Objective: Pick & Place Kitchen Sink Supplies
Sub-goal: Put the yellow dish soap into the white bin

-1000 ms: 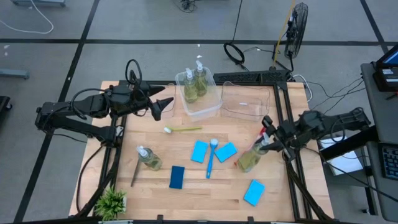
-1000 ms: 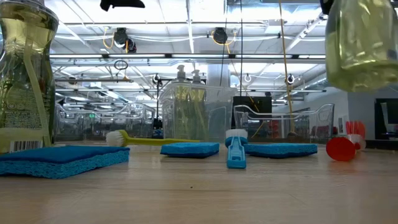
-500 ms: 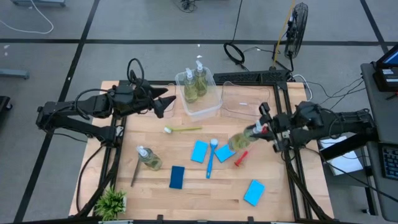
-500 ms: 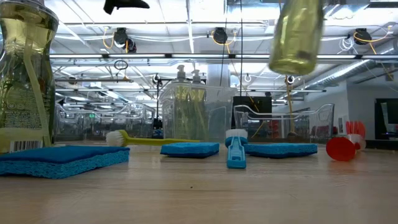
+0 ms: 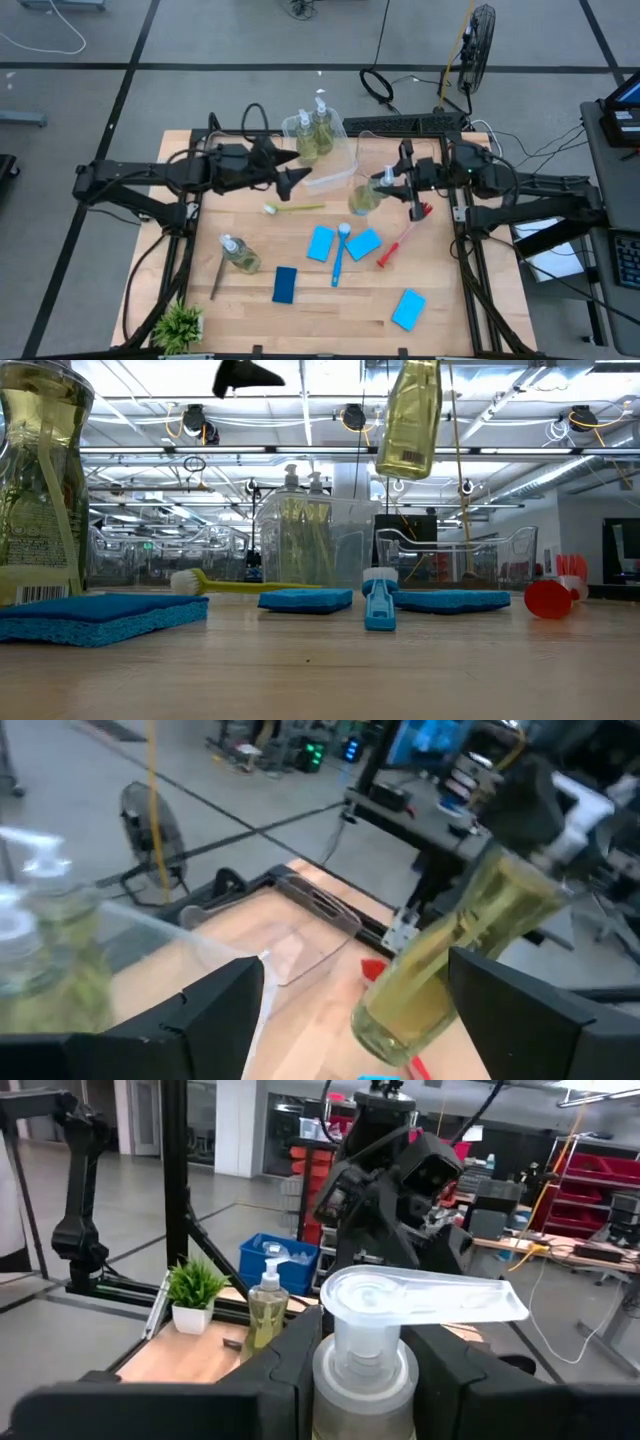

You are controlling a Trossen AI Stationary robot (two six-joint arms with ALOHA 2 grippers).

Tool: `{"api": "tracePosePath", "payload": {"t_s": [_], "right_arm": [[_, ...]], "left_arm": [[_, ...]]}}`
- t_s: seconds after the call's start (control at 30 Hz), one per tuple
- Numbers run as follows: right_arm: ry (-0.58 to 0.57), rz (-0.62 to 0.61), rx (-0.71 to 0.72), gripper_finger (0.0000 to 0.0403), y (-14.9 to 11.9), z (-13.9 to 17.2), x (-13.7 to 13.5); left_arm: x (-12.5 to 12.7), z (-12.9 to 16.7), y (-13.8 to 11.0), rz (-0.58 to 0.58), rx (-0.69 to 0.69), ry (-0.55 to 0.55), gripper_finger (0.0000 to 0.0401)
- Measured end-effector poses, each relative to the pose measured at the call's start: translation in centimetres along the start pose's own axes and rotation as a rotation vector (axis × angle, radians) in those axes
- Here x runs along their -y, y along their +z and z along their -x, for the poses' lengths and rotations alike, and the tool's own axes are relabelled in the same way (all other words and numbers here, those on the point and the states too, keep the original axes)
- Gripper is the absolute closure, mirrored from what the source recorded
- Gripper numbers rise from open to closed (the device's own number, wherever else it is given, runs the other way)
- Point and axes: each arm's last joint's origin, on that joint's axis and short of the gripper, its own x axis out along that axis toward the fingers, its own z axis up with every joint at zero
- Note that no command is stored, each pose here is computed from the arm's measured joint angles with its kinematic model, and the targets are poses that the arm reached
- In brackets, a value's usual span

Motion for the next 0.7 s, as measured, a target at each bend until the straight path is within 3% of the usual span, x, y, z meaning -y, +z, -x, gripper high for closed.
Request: {"api": "tracePosePath", "payload": {"t_s": [0.17, 0.37, 0.7], "right_arm": [[-0.028, -0.053, 0.029, 0.0305, 0.3, -0.4, 0.7], [-0.051, -0.078, 0.064, 0.0305, 0.3, -1.0, 1.4], [-0.047, -0.174, 0.073, 0.0305, -1.1, -3.4, 2.4]], "left_arm": [[1.3, -2.4, -0.7, -0.089, 0.069, -0.091, 0.0081], [2.2, -4.4, -1.9, -0.143, 0.116, -0.126, 0.0060], [2.7, -5.0, -2.5, -0.168, 0.115, -0.137, 0.0028]]}}
